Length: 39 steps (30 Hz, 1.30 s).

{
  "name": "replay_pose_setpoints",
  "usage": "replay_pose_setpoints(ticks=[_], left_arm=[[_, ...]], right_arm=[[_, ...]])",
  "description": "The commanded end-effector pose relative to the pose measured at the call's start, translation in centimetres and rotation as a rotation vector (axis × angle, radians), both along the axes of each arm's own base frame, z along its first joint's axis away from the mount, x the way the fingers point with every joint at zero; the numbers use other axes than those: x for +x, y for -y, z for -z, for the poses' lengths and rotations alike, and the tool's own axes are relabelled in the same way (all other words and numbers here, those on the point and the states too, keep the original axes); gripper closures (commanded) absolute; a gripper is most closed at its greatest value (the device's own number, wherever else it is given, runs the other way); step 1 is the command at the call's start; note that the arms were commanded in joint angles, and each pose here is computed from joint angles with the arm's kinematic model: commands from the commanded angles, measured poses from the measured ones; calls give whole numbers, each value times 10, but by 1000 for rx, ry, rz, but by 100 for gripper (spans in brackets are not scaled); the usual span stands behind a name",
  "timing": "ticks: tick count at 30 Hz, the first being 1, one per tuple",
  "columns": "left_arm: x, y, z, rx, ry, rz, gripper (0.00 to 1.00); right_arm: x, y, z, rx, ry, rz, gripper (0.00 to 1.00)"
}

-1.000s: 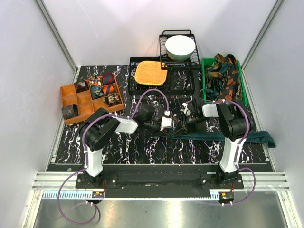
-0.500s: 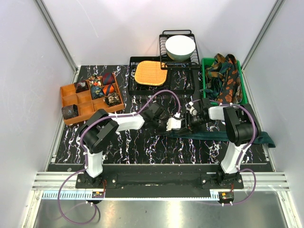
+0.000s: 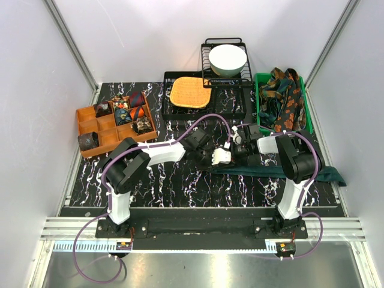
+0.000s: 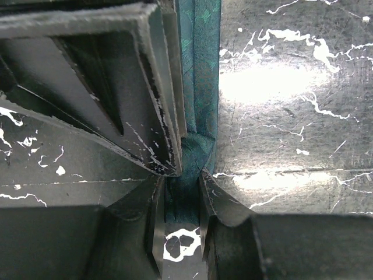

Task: Roll the ties
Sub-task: Roll the tie at the center of the board.

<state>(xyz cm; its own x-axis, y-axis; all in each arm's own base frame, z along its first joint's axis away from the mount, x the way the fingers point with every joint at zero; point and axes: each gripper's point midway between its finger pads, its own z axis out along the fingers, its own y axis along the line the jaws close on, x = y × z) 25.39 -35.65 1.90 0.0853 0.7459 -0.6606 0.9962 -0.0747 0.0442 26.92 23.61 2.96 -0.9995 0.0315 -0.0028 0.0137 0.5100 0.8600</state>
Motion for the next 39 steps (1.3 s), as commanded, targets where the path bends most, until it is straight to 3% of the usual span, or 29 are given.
replay_pose_setpoints(ticks=[1, 10, 11, 22, 27, 33, 36, 37, 39], left_arm=[[-20, -36, 44, 190, -105, -44, 80], [-24, -33, 44, 181, -137, -52, 80], [-24, -33, 43, 179, -141, -54, 80], [-26, -33, 44, 180, -160, -58, 80], [-26, -31, 43, 174, -166, -62, 80], [-24, -29, 43, 172, -163, -62, 80], [-24, -30, 42, 173, -163, -64, 80], [-24, -30, 42, 173, -163, -64, 80], [-25, -31, 42, 172, -160, -60, 80]], right_arm=[[1, -11, 3, 4, 18, -26, 64], [-9, -10, 5, 0, 4, -10, 59], [0, -13, 4, 11, 55, 1, 59], [-8, -15, 1, 4, 115, 28, 64], [-12, -13, -4, -15, 117, 37, 59], [-10, -15, 7, -42, 95, 49, 62], [-8, -16, 12, -56, 72, 43, 76], [-9, -15, 13, -65, 67, 35, 89], [-10, -12, 17, -93, 66, 32, 100]])
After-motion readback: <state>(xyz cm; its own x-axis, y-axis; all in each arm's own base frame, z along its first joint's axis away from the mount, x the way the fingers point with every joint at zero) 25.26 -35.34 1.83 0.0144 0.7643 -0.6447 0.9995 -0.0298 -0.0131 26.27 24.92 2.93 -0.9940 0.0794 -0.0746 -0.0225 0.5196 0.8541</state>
